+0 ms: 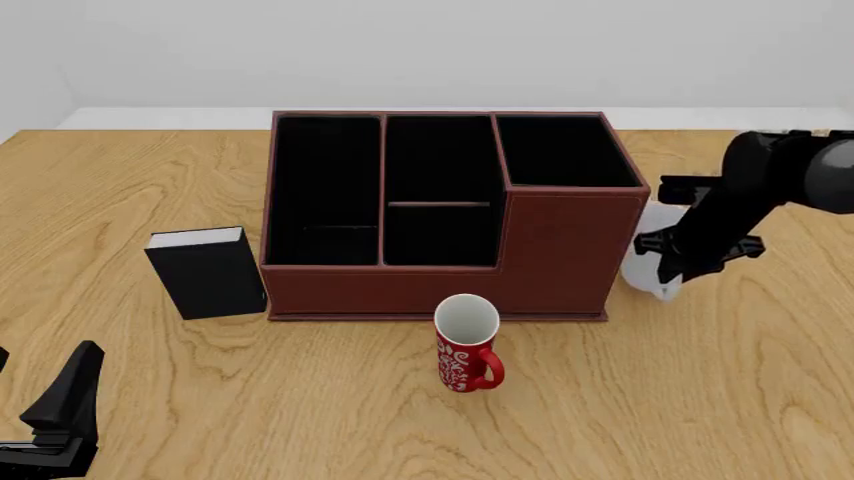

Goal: Pick up the white mug and place it to the right of the caddy.

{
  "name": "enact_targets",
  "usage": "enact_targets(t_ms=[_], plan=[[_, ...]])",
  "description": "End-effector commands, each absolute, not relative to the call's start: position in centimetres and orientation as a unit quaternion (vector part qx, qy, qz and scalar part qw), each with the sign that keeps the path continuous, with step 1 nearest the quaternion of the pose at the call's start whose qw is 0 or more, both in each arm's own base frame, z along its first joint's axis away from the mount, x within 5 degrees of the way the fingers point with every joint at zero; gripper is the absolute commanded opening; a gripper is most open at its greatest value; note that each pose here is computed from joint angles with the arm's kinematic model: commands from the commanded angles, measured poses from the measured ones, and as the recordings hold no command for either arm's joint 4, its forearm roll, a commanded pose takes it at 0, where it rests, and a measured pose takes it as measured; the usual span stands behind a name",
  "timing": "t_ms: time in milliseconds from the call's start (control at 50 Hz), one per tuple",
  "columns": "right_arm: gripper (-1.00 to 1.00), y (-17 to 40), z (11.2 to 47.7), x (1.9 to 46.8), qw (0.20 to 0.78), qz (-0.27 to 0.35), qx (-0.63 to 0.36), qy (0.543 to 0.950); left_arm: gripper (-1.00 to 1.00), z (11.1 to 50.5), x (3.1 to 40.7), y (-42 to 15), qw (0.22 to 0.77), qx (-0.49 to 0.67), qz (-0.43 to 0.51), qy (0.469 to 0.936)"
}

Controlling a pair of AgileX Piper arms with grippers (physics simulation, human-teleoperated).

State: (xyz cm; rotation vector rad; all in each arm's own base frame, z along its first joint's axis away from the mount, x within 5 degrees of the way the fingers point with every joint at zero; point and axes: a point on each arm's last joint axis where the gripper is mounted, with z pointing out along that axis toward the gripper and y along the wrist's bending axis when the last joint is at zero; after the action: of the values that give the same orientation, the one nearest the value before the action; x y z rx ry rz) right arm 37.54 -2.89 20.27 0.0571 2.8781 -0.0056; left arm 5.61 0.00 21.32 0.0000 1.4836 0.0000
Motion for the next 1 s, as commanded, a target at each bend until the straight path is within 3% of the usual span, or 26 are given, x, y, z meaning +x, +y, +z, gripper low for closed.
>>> enact_targets(t_ms=[20,1000], plan=[[-1.00,-3.7,18.0,37.7,0.105,-0.007,0.029,0.994,1.00,21.3,5.6,0.0,0.737,0.000,0.000,0.676],[-1.00,-6.0,16.8,37.9,0.099,-0.011,0.046,0.994,1.00,21.3,5.6,0.0,0.737,0.000,0.000,0.676]])
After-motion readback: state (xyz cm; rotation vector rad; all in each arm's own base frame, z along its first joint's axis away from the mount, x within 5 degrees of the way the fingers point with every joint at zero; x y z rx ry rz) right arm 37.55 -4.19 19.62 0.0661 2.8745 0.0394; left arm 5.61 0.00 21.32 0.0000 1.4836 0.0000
